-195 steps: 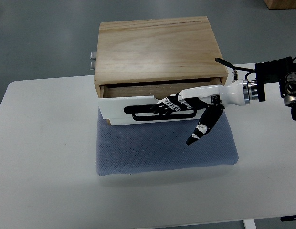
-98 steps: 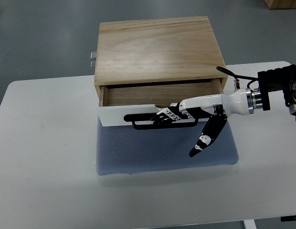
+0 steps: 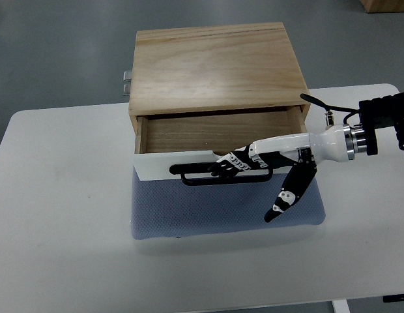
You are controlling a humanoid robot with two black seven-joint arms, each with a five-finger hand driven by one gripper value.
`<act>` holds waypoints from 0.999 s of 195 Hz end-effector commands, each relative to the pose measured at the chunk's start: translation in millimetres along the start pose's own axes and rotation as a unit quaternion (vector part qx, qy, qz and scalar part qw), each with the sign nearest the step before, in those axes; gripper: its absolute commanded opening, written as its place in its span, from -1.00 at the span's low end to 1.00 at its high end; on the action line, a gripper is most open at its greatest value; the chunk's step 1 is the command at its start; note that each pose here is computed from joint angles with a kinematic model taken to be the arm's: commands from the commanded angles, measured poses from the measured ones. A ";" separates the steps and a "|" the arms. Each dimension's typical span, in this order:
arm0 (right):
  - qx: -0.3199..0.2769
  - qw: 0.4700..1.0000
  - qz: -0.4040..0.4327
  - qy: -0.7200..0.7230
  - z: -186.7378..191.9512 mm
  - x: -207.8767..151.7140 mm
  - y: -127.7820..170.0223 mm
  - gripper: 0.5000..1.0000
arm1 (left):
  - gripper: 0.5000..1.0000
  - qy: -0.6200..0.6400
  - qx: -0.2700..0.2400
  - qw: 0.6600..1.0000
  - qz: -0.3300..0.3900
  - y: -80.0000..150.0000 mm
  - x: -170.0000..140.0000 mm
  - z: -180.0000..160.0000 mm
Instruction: Open wood drawer with right hand
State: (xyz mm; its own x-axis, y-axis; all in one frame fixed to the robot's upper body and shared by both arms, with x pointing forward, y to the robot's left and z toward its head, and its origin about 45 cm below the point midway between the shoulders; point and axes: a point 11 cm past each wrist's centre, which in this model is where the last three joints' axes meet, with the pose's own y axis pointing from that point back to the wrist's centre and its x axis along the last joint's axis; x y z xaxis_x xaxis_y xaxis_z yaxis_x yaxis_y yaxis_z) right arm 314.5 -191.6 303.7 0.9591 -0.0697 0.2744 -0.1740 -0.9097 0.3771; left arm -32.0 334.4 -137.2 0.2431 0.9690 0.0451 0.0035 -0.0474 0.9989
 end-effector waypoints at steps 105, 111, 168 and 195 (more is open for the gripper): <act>0.066 0.994 0.084 -0.005 -53.9 36.4 65.5 0.81 | 1.00 0.000 0.000 1.000 0.000 0.0 0.0 0.0; 0.076 0.991 0.107 -0.012 -57.2 46.6 74.5 0.81 | 1.00 0.000 0.000 1.000 0.000 0.0 0.0 0.0; 0.183 0.896 0.345 -0.213 2.8 136.9 162.7 0.81 | 1.00 0.000 0.000 1.000 0.000 0.0 0.0 0.0; 0.233 0.821 0.420 -0.308 55.5 154.4 175.7 0.81 | 1.00 -0.001 0.000 1.000 0.000 0.0 0.0 0.0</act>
State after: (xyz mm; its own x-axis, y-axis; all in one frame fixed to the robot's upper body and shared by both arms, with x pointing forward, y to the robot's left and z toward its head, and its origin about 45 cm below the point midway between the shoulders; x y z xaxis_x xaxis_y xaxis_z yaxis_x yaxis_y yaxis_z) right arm 425.4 -360.7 393.0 0.6234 -0.7729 -0.1186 -0.7819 -0.6145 -0.1055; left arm -32.0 334.4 -137.2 0.2432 0.9689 0.0451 0.0035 -0.0474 0.9989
